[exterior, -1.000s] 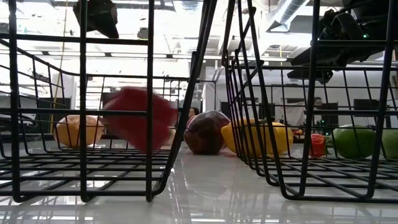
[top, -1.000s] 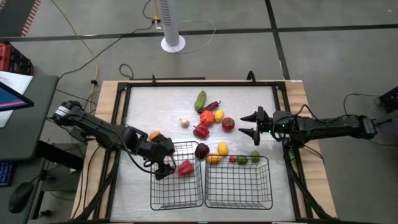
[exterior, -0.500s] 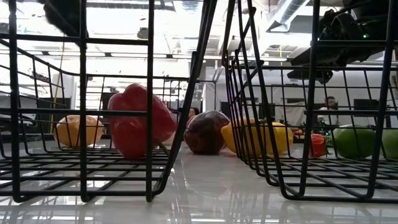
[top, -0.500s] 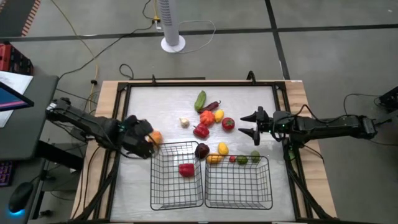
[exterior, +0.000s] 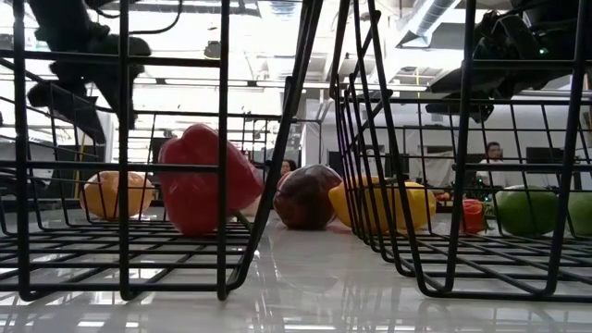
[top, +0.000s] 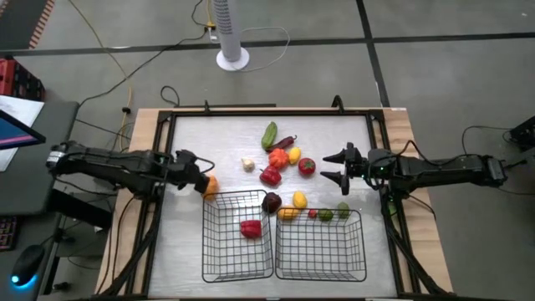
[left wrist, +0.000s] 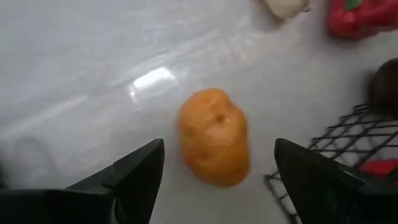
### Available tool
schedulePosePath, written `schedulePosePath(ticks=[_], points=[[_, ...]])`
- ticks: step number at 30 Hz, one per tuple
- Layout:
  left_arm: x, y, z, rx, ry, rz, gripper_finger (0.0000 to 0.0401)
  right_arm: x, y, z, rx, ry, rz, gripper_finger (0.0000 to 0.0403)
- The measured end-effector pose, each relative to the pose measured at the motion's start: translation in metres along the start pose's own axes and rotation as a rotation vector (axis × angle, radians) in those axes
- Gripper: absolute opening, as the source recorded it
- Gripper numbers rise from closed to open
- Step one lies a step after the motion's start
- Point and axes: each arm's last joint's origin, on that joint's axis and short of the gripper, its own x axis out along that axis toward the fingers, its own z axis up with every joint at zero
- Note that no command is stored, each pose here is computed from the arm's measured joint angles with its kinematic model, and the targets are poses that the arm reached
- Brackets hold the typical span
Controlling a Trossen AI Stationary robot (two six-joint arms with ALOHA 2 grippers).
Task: Sort produce into baskets
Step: Put the brown potato into the left black wire basket
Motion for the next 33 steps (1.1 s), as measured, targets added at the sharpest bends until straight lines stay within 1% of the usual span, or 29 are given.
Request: schedulePosePath(ticks=[3, 8, 11, 14, 17, 20, 21, 23, 25, 28, 33], points=[[0.009, -0.005, 0.005, -0.015, 0.031, 0.002, 0.0304, 0.000, 0.000, 0.000, 0.000, 0.000, 0.000, 0.0302], [0.030, -0.006, 0.010, -0.006, 0.088, 0.120, 0.0333, 0.000, 0.001, -0.001, -0.003, 0.008, 0.006, 0.0302], [0.045, -0.010, 0.016, -0.010, 0.136, 0.124, 0.0351, 0.000, 0.003, -0.001, -0.011, 0.010, 0.018, 0.0302], [0.059, -0.014, 0.018, 0.002, 0.201, 0.128, 0.0361, 0.000, 0.004, -0.002, -0.016, 0.013, 0.025, 0.0302], [0.072, -0.018, 0.018, 0.024, 0.249, 0.151, 0.0363, 0.000, 0.004, -0.002, -0.017, 0.014, 0.025, 0.0302], [0.084, -0.014, 0.014, 0.096, 0.304, 0.214, 0.0362, 0.000, 0.004, -0.002, -0.019, 0.015, 0.024, 0.0302], [0.085, -0.015, 0.015, 0.109, 0.307, 0.219, 0.0359, 0.000, 0.004, -0.002, -0.021, 0.014, 0.024, 0.0302], [0.084, -0.020, 0.018, 0.128, 0.293, 0.194, 0.0347, 0.000, 0.004, -0.002, -0.024, 0.014, 0.024, 0.0302], [0.085, -0.019, 0.017, 0.134, 0.302, 0.204, 0.0330, 0.000, 0.004, -0.002, -0.024, 0.014, 0.025, 0.0302], [0.083, -0.020, 0.018, 0.132, 0.299, 0.201, 0.0297, 0.000, 0.004, -0.002, -0.024, 0.013, 0.025, 0.0302], [0.081, -0.016, 0.016, 0.140, 0.334, 0.230, 0.0240, 0.000, 0.004, -0.002, -0.024, 0.014, 0.025, 0.0302]])
